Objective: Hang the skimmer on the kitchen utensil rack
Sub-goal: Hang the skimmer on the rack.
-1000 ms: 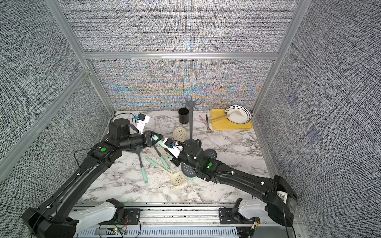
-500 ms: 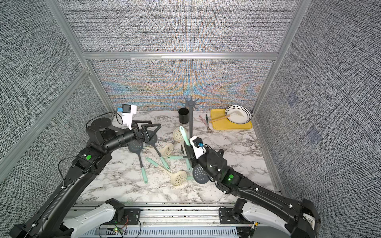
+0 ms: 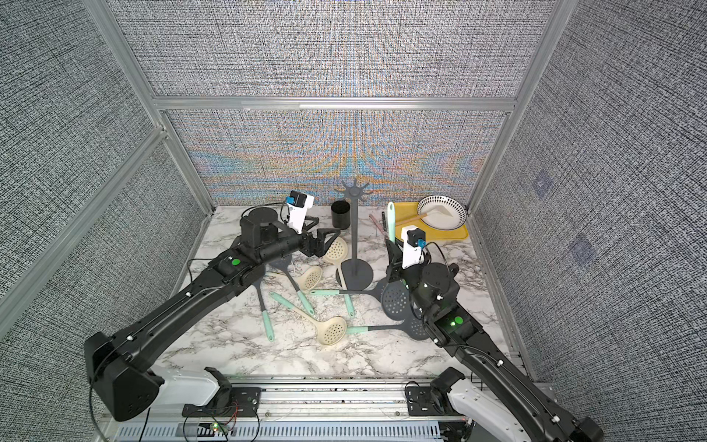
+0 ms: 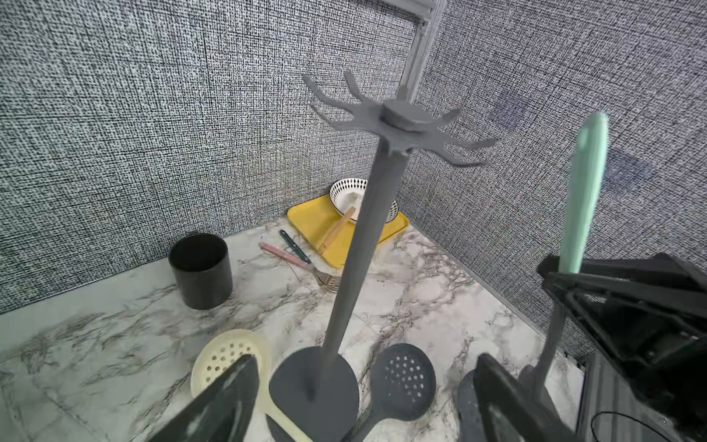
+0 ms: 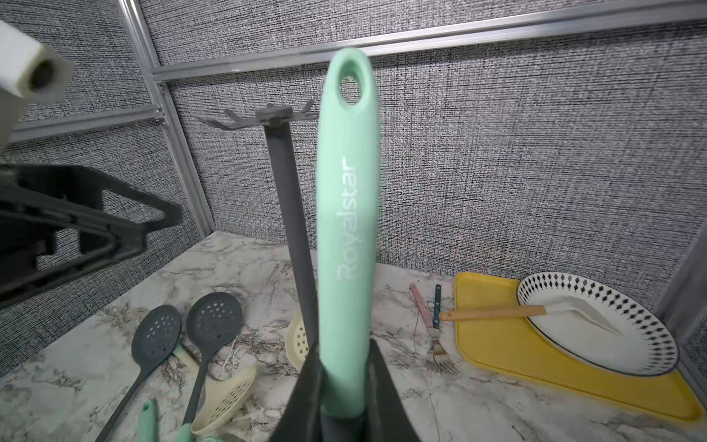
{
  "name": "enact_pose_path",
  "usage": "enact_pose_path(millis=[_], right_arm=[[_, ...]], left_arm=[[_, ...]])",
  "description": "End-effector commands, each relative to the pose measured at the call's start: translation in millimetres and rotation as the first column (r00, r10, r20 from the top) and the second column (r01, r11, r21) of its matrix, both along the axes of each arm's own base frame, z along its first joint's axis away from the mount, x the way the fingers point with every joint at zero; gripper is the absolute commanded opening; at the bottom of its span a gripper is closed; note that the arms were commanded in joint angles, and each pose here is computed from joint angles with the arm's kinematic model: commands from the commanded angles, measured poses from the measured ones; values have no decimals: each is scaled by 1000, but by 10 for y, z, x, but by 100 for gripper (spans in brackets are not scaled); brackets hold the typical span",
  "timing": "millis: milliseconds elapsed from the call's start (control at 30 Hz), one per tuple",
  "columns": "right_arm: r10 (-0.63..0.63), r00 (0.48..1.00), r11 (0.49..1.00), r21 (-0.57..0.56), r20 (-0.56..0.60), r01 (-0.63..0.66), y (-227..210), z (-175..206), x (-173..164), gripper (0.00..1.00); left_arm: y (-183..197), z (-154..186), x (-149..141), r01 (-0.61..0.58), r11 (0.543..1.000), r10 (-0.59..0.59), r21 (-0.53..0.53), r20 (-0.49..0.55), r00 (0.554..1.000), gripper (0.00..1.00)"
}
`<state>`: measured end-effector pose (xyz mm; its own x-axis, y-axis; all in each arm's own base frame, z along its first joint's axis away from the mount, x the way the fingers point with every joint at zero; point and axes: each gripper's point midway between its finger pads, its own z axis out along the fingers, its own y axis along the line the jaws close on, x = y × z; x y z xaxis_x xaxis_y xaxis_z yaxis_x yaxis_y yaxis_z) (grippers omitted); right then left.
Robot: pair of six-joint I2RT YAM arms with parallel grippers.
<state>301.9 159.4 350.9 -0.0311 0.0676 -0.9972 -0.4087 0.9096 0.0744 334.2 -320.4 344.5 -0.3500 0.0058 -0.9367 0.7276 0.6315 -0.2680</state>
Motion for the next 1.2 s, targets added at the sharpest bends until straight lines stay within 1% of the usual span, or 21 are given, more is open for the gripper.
enact_pose_path(millis=[0, 100, 467, 600, 700, 900, 1167], right_arm=[[153, 988, 988, -35, 0, -153, 261, 117, -17, 0], [180, 983, 981, -72, -23, -181, 344, 95, 32, 0], [138, 990, 983, -115, -27, -140, 289, 42, 88, 0], [143, 989, 982, -120, -35, -146, 307, 9, 98, 0], [123, 991, 984, -122, -47, -127, 291, -17, 141, 0], [111, 993, 986, -117, -42, -115, 290, 14, 179, 0], [111, 991, 984, -128, -76, -120, 337, -87, 256, 0]], left_arm=[[-171, 132, 90, 37, 996, -34, -77, 44, 998, 84], [-260, 44, 180, 41, 996, -39, -85, 26, 999, 83], [-462, -83, 319, 69, 995, -70, -75, -10, 998, 83], [-503, -114, 340, 73, 995, -74, -71, -16, 997, 82], [-538, -122, 337, 83, 994, -84, -72, -19, 996, 82], [-573, -137, 305, 93, 994, -95, -61, -21, 995, 81], [-578, -145, 288, 96, 994, -98, -56, -22, 995, 81]])
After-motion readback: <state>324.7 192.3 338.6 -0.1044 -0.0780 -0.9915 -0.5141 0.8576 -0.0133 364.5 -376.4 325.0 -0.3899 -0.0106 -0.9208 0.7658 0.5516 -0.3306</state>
